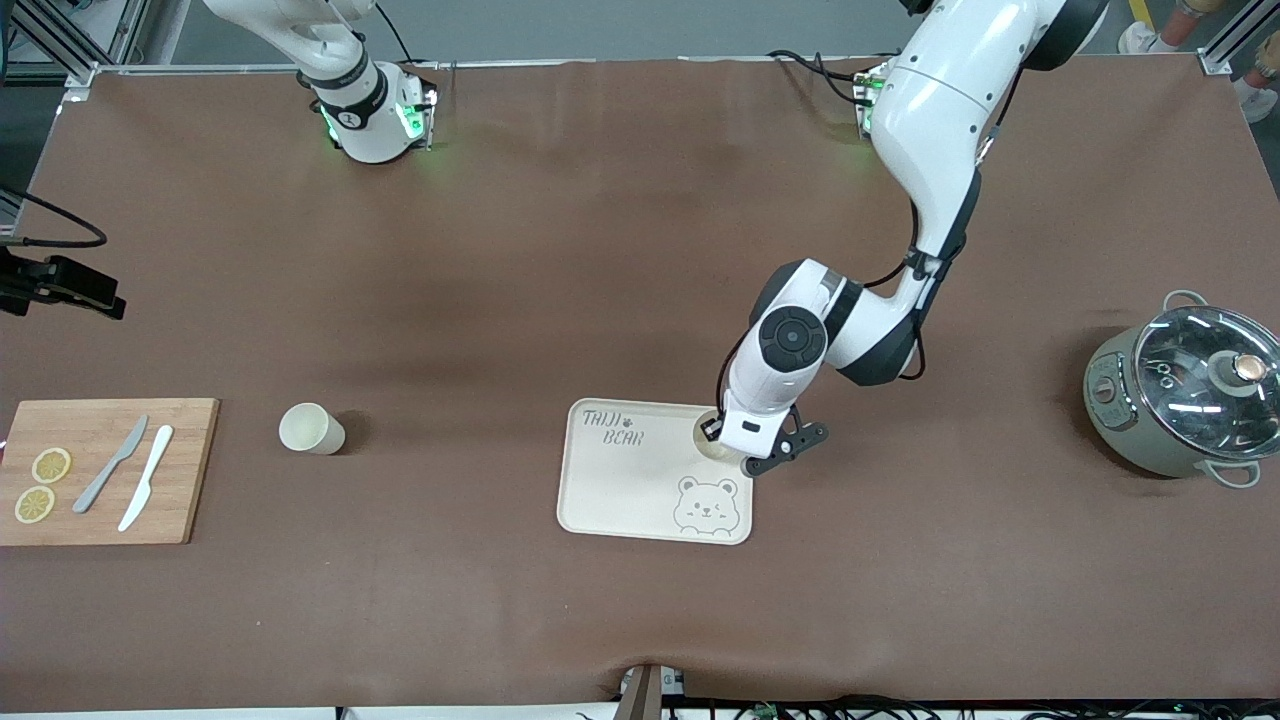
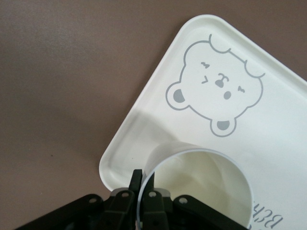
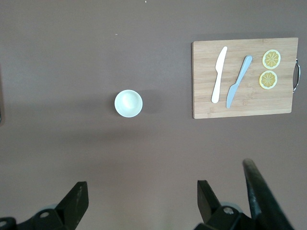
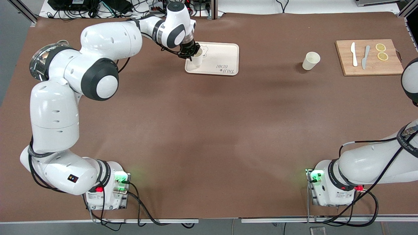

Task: Place white IKEA cup upright on tray with both arms
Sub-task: 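Lower the cup onto the tray and open the left gripper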

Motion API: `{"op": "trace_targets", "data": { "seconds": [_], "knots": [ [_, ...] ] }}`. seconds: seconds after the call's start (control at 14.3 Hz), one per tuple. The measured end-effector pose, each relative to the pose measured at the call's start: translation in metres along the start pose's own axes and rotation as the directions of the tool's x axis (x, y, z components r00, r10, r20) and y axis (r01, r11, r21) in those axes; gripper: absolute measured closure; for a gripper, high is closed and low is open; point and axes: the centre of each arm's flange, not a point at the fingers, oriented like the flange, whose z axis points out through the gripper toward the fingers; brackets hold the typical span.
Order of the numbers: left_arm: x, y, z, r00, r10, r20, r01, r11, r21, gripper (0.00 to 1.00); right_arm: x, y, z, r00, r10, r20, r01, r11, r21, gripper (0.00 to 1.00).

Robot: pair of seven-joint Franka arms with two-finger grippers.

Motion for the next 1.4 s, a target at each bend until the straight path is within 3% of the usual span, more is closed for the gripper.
{"op": "trace_targets", "data": {
  "seconds": [0.7,0.84,1.19,1.4],
  "knots": [
    [-0.004,0.001,0.02,1.0,0.007,-0.002,-0.007,1.0,-0.006,0.93,0.0,0.001,0.0,1.0,0.002,-0.001,-0.002,1.0,0.0,0.0],
    [-0.006,0.002,0.02,1.0,0.02,-0.011,-0.02,1.0,-0.001,0.8,0.0,0.001,0.0,1.0,0.003,-0.005,-0.003,1.0,0.0,0.0],
    [0.001,0.005,-0.002,1.0,0.013,0.009,-0.013,0.999,0.046,0.28,0.001,0.001,-0.001,1.0,0.0,-0.008,0.0,1.0,0.0,0.0],
    [0.017,0.004,-0.04,1.0,-0.009,0.025,0.007,0.996,0.091,0.0,0.005,0.0,-0.003,0.999,-0.005,-0.042,0.005,1.0,0.005,0.0]
  ]
}}
